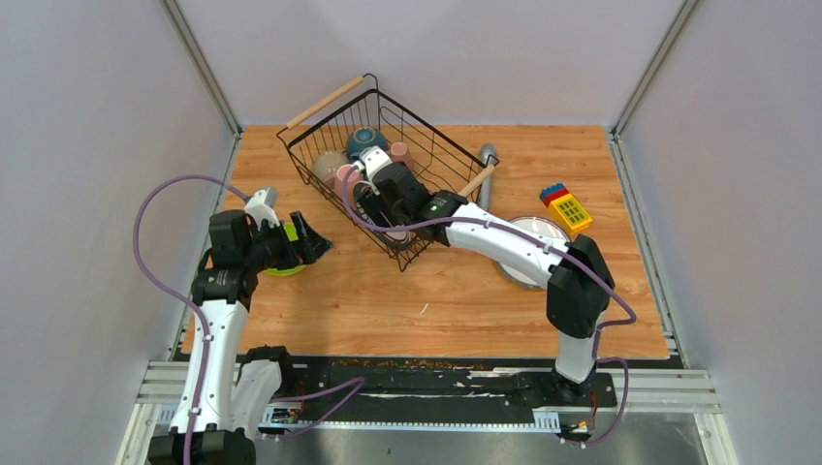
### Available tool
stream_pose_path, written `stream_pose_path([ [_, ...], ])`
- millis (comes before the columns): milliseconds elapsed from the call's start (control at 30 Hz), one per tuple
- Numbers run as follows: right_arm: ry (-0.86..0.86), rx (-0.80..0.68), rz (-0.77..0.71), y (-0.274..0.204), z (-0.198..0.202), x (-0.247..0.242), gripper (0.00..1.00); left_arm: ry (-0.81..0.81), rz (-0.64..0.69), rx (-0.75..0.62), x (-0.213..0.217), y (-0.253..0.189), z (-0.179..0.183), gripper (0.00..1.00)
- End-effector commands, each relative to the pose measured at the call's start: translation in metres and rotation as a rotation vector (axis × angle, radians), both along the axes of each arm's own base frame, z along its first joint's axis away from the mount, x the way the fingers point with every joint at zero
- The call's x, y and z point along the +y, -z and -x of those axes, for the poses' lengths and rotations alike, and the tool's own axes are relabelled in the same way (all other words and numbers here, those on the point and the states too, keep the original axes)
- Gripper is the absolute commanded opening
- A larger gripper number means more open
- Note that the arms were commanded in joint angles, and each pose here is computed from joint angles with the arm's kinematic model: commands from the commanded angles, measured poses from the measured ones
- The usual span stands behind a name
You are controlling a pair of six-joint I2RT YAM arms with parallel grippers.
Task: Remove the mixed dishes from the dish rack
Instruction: Pick up the plate from the dish rack.
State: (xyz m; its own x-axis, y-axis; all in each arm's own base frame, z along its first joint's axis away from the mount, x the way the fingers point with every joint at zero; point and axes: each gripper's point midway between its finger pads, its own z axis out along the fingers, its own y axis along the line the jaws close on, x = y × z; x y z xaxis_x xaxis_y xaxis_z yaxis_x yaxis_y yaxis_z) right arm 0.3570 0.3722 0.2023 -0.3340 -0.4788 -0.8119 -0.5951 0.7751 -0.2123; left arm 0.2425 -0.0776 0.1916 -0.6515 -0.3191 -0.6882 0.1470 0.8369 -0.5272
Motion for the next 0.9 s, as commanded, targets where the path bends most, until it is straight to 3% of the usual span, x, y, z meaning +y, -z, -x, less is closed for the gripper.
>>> stream_pose_path([
  [0, 0.017, -0.089, 0.008, -0.015, -0.018, 0.013, 0.68, 0.006, 0.003, -0.028, 0.0, -0.004, -0.004, 1.0],
  [267, 0.012, -0.1, 0.047, 0.002, -0.021, 0.029, 0.35, 0.008, 0.005, -0.028, -0.001, -0.004, -0.004, 1.0],
  [467, 0.011, -0.144, 0.055, -0.01, -0.017, 0.036, 0.11, 0.011, 0.008, -0.024, -0.001, -0.003, -0.004, 1.0],
  [667, 0.015, -0.218, 0.075, -0.036, -0.012, 0.036, 0.0, 0.01, 0.009, -0.023, -0.001, -0.003, -0.004, 1.0],
  [867, 0.02, -0.289, 0.046, -0.076, -0.004, 0.032, 0.0, 0.01, 0.008, -0.022, -0.001, -0.002, -0.004, 1.0],
])
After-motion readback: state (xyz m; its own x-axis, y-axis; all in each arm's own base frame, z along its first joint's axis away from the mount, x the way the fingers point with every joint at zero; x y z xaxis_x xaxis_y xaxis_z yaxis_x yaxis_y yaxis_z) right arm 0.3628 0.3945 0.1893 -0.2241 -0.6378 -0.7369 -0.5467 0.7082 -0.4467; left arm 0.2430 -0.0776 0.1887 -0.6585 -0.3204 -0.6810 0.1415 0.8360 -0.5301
